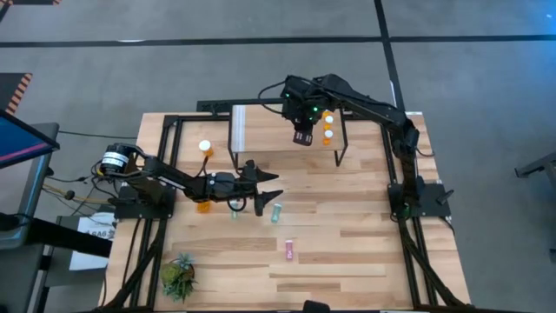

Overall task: Pick and place medicine bottles onto shelf by color
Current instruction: Put the pink pill bottle on the shelf

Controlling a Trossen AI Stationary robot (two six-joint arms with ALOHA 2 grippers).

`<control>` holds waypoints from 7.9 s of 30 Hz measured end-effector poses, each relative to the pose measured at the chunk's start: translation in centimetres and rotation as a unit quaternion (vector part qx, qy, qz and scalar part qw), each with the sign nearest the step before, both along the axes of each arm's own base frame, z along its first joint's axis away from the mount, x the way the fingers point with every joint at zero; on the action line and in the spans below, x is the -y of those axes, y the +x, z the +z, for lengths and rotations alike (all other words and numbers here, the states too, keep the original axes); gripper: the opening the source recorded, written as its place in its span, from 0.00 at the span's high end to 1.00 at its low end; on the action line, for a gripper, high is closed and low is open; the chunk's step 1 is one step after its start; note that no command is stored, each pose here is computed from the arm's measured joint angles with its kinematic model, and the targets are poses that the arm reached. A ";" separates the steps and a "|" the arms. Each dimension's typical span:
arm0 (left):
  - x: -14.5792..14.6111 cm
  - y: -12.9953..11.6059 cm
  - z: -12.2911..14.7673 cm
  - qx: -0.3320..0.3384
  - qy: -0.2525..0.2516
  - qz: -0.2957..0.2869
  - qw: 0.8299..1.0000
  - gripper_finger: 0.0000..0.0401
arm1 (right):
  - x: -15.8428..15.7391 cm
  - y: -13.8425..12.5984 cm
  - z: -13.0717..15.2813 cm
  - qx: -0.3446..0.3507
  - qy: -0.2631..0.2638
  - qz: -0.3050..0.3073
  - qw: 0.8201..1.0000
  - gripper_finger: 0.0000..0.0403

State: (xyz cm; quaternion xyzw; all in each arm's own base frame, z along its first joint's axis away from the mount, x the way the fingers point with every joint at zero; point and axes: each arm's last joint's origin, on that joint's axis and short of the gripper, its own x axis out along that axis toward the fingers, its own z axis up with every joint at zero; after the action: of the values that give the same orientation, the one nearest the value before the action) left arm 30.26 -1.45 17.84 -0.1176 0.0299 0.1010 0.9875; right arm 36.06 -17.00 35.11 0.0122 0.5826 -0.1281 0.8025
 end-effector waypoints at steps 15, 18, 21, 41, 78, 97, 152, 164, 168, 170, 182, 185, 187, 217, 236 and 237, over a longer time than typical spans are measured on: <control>0.0 0.0 0.0 0.003 -0.005 -0.004 1.000 0.32 | 1.7 -1.0 0.0 0.018 0.043 -0.111 0.993 0.66; 0.0 0.0 0.0 0.003 -0.005 -0.004 1.000 0.32 | 1.6 -1.1 -0.1 0.014 0.046 -0.110 0.993 0.66; 0.0 0.0 0.0 0.003 -0.004 -0.004 1.000 0.32 | 1.6 -1.0 -0.1 0.014 0.046 -0.109 0.993 0.66; 0.0 0.0 0.0 0.003 -0.004 -0.005 1.000 0.32 | 1.1 0.1 -1.2 -0.005 0.041 -0.071 0.997 0.66; 0.1 0.0 0.0 0.003 -0.005 -0.009 1.000 0.32 | 2.4 0.5 -1.9 -0.002 0.038 -0.086 0.996 0.64; 0.1 0.0 0.0 0.003 -0.005 -0.010 1.000 0.32 | 2.2 0.2 -1.3 -0.004 0.044 -0.099 0.994 0.42; 12.5 0.3 1.8 -0.156 0.083 -0.139 0.974 0.32 | -31.9 -12.8 -12.5 0.429 0.099 0.134 0.888 0.49; 16.8 4.5 -3.9 -0.219 0.018 -0.100 0.970 0.32 | -31.2 -11.9 -13.3 0.421 0.082 0.129 0.894 0.49; 18.0 5.9 -3.9 -0.240 0.098 -0.136 0.956 0.32 | -31.2 -11.9 -13.2 0.421 0.077 0.134 0.894 0.49; 18.1 6.4 -4.2 -0.253 0.128 -0.123 0.951 0.32 | -31.2 -11.9 -13.3 0.420 0.077 0.135 0.894 0.49; 18.5 7.4 -5.2 -0.288 0.141 -0.048 0.946 0.32 | -31.2 -12.0 -13.4 0.415 0.075 0.136 0.897 0.49; 18.5 7.3 -5.4 -0.299 0.136 -0.062 0.942 0.32 | -31.2 -11.9 -13.4 0.414 0.074 0.135 0.897 0.49; 18.4 7.1 -5.7 -0.316 0.130 -0.066 0.938 0.32 | -31.2 -11.9 -13.4 0.414 0.074 0.136 0.897 0.49; 17.9 5.0 -6.6 -0.387 0.111 -0.063 0.913 0.32 | -31.2 -11.9 -13.4 0.414 0.074 0.135 0.897 0.49; 18.0 5.3 -6.8 -0.366 0.084 -0.092 0.922 0.45 | -31.2 -11.9 -13.3 0.416 0.075 0.134 0.896 0.49; 18.0 5.3 -6.8 -0.366 0.083 -0.094 0.922 0.48 | -31.2 -11.9 -13.4 0.416 0.075 0.134 0.896 0.49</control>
State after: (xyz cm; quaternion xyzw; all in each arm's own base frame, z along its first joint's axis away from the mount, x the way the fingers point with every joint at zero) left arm 35.53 -19.46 11.03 0.0131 0.3915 0.0461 0.9189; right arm 24.15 14.17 21.76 0.0464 0.1998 0.0420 0.9778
